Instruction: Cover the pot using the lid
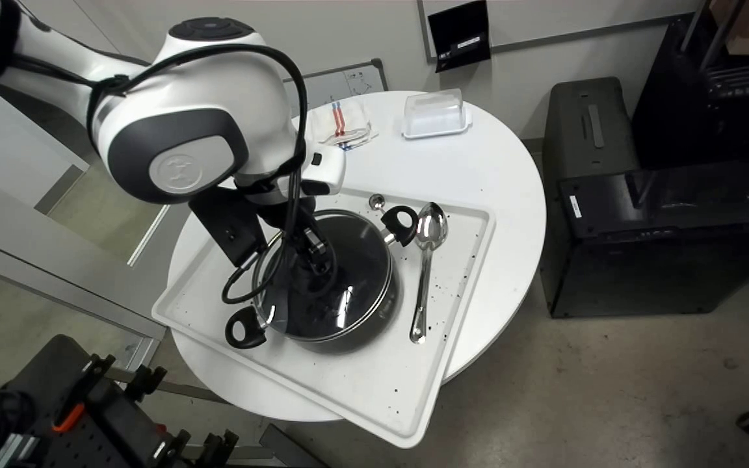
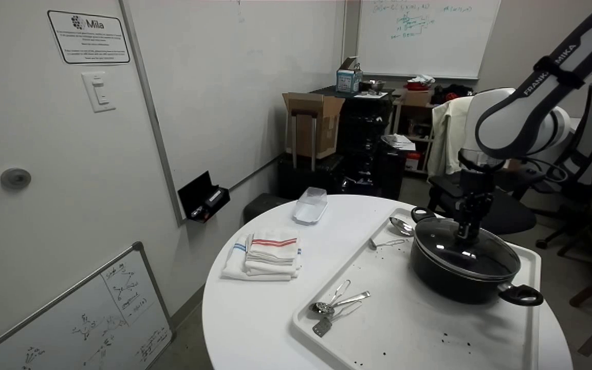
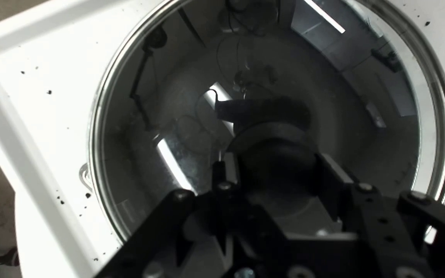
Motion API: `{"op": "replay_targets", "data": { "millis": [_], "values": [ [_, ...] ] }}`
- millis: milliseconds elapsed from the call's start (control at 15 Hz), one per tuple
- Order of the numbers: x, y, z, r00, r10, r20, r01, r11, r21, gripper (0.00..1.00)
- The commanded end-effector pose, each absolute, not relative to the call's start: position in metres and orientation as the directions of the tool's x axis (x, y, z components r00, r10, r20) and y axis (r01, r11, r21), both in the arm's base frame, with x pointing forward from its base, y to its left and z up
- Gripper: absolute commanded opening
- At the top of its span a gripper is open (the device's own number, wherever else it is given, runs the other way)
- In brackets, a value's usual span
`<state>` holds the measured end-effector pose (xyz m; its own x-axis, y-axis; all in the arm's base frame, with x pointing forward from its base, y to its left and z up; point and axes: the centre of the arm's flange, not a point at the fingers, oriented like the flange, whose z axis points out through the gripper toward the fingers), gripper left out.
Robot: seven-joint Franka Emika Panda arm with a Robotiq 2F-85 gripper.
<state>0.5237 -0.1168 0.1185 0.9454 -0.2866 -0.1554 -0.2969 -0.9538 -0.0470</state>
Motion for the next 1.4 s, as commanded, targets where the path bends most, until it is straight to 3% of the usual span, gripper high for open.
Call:
{"op": "replay_targets", "data": {
  "millis": [0,1333],
  "values": [
    [0.5312,-0.1142,0.1265,0.951,-0.275,-0.143,-0.285,-0.957,-0.051,0.25],
    [0.5307,-0.1079,0.1225,0.97,-0.21,-0.121,-0.208,-0.978,0.033,0.25]
  ]
}}
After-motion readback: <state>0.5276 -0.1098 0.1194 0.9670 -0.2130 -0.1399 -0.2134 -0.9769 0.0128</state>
